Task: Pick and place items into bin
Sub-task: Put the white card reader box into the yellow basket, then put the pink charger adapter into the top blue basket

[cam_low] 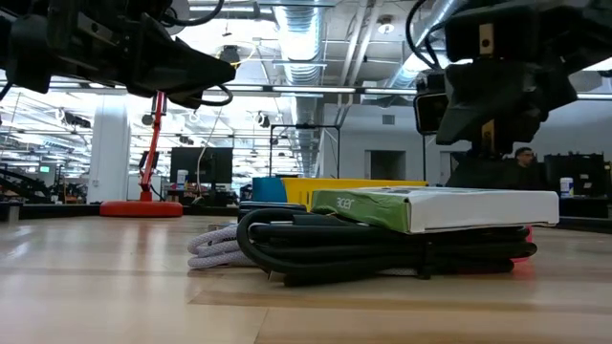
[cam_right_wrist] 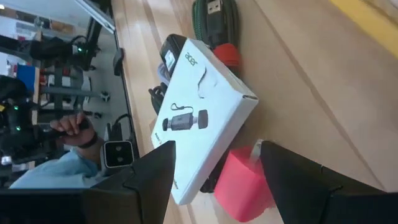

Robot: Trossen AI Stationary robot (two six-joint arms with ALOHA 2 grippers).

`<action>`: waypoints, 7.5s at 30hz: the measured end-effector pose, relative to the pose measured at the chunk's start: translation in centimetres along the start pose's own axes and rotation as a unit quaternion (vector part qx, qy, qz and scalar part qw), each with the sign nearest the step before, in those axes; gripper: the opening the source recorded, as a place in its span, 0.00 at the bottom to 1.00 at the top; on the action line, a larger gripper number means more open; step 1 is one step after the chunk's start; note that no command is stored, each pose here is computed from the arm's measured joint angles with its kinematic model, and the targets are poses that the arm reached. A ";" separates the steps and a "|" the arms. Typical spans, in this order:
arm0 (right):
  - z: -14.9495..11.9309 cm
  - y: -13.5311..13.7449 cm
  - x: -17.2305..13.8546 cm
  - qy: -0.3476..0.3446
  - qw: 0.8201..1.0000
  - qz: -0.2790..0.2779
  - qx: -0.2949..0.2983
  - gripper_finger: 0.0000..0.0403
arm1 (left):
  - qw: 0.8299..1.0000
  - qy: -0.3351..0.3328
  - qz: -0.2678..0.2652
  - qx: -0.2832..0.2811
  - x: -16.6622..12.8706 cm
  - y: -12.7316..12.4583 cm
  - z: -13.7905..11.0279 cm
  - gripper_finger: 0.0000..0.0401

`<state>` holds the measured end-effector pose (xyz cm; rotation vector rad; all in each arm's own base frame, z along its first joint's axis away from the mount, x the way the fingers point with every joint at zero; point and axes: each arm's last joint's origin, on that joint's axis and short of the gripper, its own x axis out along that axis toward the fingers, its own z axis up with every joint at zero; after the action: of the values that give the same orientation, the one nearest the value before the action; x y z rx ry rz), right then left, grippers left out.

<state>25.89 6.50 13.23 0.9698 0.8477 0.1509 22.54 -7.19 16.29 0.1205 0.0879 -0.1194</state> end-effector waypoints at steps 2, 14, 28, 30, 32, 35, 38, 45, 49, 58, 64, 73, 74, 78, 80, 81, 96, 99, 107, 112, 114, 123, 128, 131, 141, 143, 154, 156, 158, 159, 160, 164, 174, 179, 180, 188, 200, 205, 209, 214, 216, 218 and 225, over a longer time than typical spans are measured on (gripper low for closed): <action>0.4 0.0 0.2 0.003 1.000 0.004 0.001 0.57 | 1.000 0.000 0.000 0.000 0.0 0.0 0.0 0.08; 1.4 -0.4 0.7 0.013 1.000 -0.009 0.005 0.57 | 1.000 0.000 0.001 0.001 0.0 0.0 0.0 0.08; 1.6 -0.6 0.6 -0.003 0.999 -0.021 0.034 0.57 | 1.000 0.004 -0.002 -0.002 0.0 0.0 -0.1 0.08; 1.6 -0.6 0.6 -0.005 0.999 -0.022 0.036 0.57 | 1.000 0.004 -0.004 -0.003 0.0 0.0 -0.1 0.08; 1.6 -0.6 0.6 -0.011 0.999 -0.027 0.043 0.57 | 1.000 0.004 -0.004 -0.003 0.0 -0.1 -0.1 0.08; 1.6 -0.6 0.6 -0.013 0.998 -0.028 0.048 0.57 | 1.000 0.005 -0.004 -0.003 0.0 -0.1 -0.1 0.08; 1.5 -0.5 0.7 -0.020 0.998 -0.033 0.045 0.57 | 1.000 0.006 -0.004 -0.002 0.0 -0.1 -0.1 0.08; 0.9 -0.2 0.9 -0.020 0.998 -0.036 0.041 0.57 | 1.000 0.006 -0.003 0.002 0.0 -0.1 -0.1 0.08; 0.6 0.0 1.0 -0.021 0.998 -0.037 0.038 0.57 | 1.000 0.004 -0.001 0.004 0.0 0.0 -0.1 0.08; 0.5 0.2 1.1 -0.034 0.998 -0.040 0.037 0.57 | 1.000 0.003 -0.001 0.004 0.0 0.0 -0.1 0.08; 0.5 0.2 1.1 -0.035 0.998 -0.041 0.037 0.57 | 1.000 0.003 -0.001 0.004 0.0 0.0 -0.1 0.08; 0.1 -0.6 3.3 -0.010 0.998 -0.022 0.050 0.57 | 1.000 0.003 -0.001 0.004 0.0 0.0 -0.1 0.08; 0.1 -0.9 3.6 -0.003 0.998 -0.024 0.054 0.57 | 1.000 0.002 -0.001 0.004 0.0 0.0 0.0 0.08; 0.7 -1.2 3.9 0.013 0.998 -0.017 0.060 0.57 | 1.000 0.002 -0.001 0.004 0.0 0.0 0.0 0.08; 0.9 -1.2 4.0 0.017 0.998 -0.015 0.057 0.57 | 1.000 0.002 -0.001 0.004 0.0 0.0 0.0 0.08; 1.0 -1.1 4.0 0.018 0.998 -0.013 0.056 0.57 | 1.000 0.002 -0.001 0.004 0.0 0.0 0.0 0.08; 1.2 -1.1 4.0 0.012 0.999 -0.011 0.043 0.51 | 1.000 0.006 -0.002 0.001 0.0 -0.1 -0.1 0.08; 1.3 -1.1 4.0 0.011 0.999 -0.010 0.043 0.46 | 1.000 0.006 -0.001 0.001 0.0 0.0 -0.1 0.08; 1.4 -0.9 4.0 0.005 0.999 0.000 0.039 0.34 | 1.000 0.007 -0.002 0.001 0.0 -0.1 -0.1 0.08; 1.4 -0.8 4.0 0.013 0.999 0.011 0.038 0.29 | 1.000 0.007 -0.002 -0.002 0.0 -0.1 -0.1 0.08; 1.4 -0.7 4.0 0.013 0.999 0.012 0.037 0.27 | 1.000 0.007 -0.002 -0.003 0.0 -0.1 -0.1 0.08; 2.1 0.0 3.9 0.017 0.999 0.037 0.031 0.19 | 1.000 0.014 -0.002 -0.001 0.0 -0.1 -0.3 0.08; 2.7 0.8 3.9 0.021 0.998 0.053 0.017 0.16 | 1.000 0.015 -0.003 0.000 0.0 -0.1 -0.3 0.08; 3.1 0.8 3.9 0.025 0.998 0.062 0.017 0.16 | 1.000 0.016 -0.003 0.000 0.0 -0.1 -0.3 0.08; 3.4 0.8 3.8 0.027 0.997 0.066 0.019 0.16 | 1.000 0.023 -0.003 0.002 0.0 -0.1 -0.5 0.08; 3.4 0.8 3.8 0.027 0.997 0.066 0.019 0.16 | 1.000 0.023 -0.003 0.001 0.0 -0.1 -0.5 0.08; 3.2 0.6 3.8 0.040 0.997 0.053 0.035 0.16 | 1.000 0.023 -0.003 0.001 0.0 -0.1 -0.5 0.08; 3.1 0.5 3.8 0.046 0.997 0.053 0.039 0.16 | 1.000 0.023 -0.003 0.001 0.0 -0.1 -0.5 0.08; 3.1 0.5 3.8 0.048 0.996 0.054 0.044 0.16 | 1.000 0.023 -0.003 0.000 0.0 -0.1 -0.5 0.08; 3.1 0.5 3.8 0.048 0.996 0.055 0.045 0.16 | 1.000 0.023 -0.003 0.000 0.0 -0.1 -0.5 0.08; 3.1 0.5 3.8 0.050 0.996 0.055 0.045 0.16 | 1.000 0.023 -0.003 0.000 0.0 -0.1 -0.5 0.08; 3.1 1.0 3.1 0.051 0.996 0.051 0.043 0.15 | 1.000 0.023 -0.003 0.000 0.0 -0.1 -0.5 0.08; 3.8 2.8 -2.2 -0.009 1.000 -0.015 0.012 0.12 | 1.000 0.026 -0.004 0.002 0.0 -0.1 -0.5 0.08; 4.4 3.2 -5.0 -0.059 0.997 -0.049 -0.016 0.12 | 1.000 0.026 -0.004 0.003 0.0 -0.1 -0.5 0.08; 4.6 3.2 -5.5 -0.072 0.996 -0.052 -0.023 0.12 | 1.000 0.026 -0.004 0.003 0.0 -0.1 -0.5 0.08; 6.2 2.7 -7.6 -0.135 0.984 -0.083 -0.085 0.12 | 1.000 0.026 -0.004 0.009 0.0 -0.1 -0.5 0.08; 8.4 2.5 -8.8 -0.223 0.945 -0.114 -0.210 0.12 | 1.000 0.026 -0.004 0.009 0.0 -0.1 -0.5 0.08; 8.7 2.4 -8.9 -0.243 0.930 -0.143 -0.236 0.12 | 1.000 0.026 -0.003 0.009 0.0 -0.1 -0.5 0.08; 8.6 2.4 -8.9 -0.243 0.925 -0.150 -0.252 0.15 | 1.000 0.026 -0.003 0.009 0.0 -0.1 -0.5 0.08; 8.5 2.5 -8.8 -0.241 0.925 -0.147 -0.253 0.22 | 1.000 0.026 -0.004 0.009 0.0 -0.1 -0.5 0.08; 8.5 2.5 -8.8 -0.241 0.925 -0.148 -0.253 0.25 | 1.000 0.026 -0.003 0.009 0.0 -0.1 -0.5 0.08; 8.5 2.5 -8.8 -0.242 0.925 -0.147 -0.253 0.27 | 1.000 0.026 -0.004 0.009 0.0 -0.1 -0.5 0.08; 8.5 2.5 -8.8 -0.243 0.928 -0.144 -0.241 0.34 | 1.000 0.026 -0.003 0.009 0.0 -0.1 -0.5 0.08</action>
<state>26.44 -1.83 22.59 0.3814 0.4478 -0.1305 22.46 -7.20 15.78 0.1421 0.1390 -0.1242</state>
